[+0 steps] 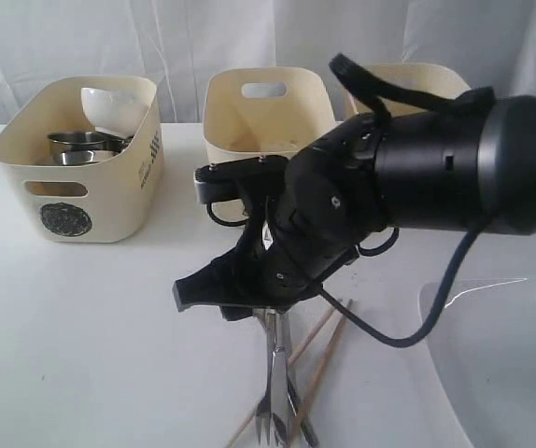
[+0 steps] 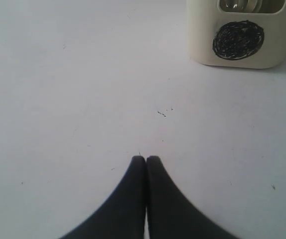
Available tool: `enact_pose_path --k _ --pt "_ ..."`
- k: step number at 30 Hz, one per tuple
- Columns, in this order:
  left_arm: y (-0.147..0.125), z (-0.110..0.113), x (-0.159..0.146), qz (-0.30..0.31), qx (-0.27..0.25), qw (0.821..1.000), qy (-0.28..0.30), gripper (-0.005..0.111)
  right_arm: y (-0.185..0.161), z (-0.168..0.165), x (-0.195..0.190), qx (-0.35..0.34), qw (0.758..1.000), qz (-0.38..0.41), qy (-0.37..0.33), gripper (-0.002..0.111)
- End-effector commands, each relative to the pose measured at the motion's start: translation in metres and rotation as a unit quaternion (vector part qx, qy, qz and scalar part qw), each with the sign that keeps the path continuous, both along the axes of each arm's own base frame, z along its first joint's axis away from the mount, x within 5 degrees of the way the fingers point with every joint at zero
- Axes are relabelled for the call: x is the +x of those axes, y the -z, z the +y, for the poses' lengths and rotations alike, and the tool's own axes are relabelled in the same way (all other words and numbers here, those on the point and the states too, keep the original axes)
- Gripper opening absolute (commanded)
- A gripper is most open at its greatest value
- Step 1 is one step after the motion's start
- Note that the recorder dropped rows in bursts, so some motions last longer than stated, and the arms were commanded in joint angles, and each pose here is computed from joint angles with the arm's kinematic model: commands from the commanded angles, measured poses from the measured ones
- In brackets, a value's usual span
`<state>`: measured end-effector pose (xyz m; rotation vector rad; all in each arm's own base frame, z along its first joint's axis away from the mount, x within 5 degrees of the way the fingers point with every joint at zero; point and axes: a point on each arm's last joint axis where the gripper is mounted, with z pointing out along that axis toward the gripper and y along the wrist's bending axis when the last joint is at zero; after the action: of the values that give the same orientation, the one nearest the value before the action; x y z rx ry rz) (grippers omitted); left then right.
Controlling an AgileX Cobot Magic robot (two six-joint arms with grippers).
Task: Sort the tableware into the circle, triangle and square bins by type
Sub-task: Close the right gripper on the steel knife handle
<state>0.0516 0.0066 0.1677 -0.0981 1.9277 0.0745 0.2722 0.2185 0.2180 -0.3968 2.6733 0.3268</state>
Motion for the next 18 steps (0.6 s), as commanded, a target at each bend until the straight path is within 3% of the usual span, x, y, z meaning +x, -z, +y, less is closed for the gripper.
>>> enact_pose_path --k 1,8,18 --pt "0.001 -0.001 0.0 -0.004 -0.005 1.0 0.003 0.0 0.012 -0.006 0.011 -0.02 0.998 -0.001 0.053 0.05" --pt "0.001 -0.001 0.0 -0.004 -0.005 1.0 0.003 0.0 0.035 -0.028 0.032 -0.046 0.991 0.042 0.119 0.04" --pt "0.0 -0.001 0.0 -0.008 -0.004 1.0 0.003 0.0 0.041 -0.022 0.047 -0.042 0.992 0.048 0.109 0.04"
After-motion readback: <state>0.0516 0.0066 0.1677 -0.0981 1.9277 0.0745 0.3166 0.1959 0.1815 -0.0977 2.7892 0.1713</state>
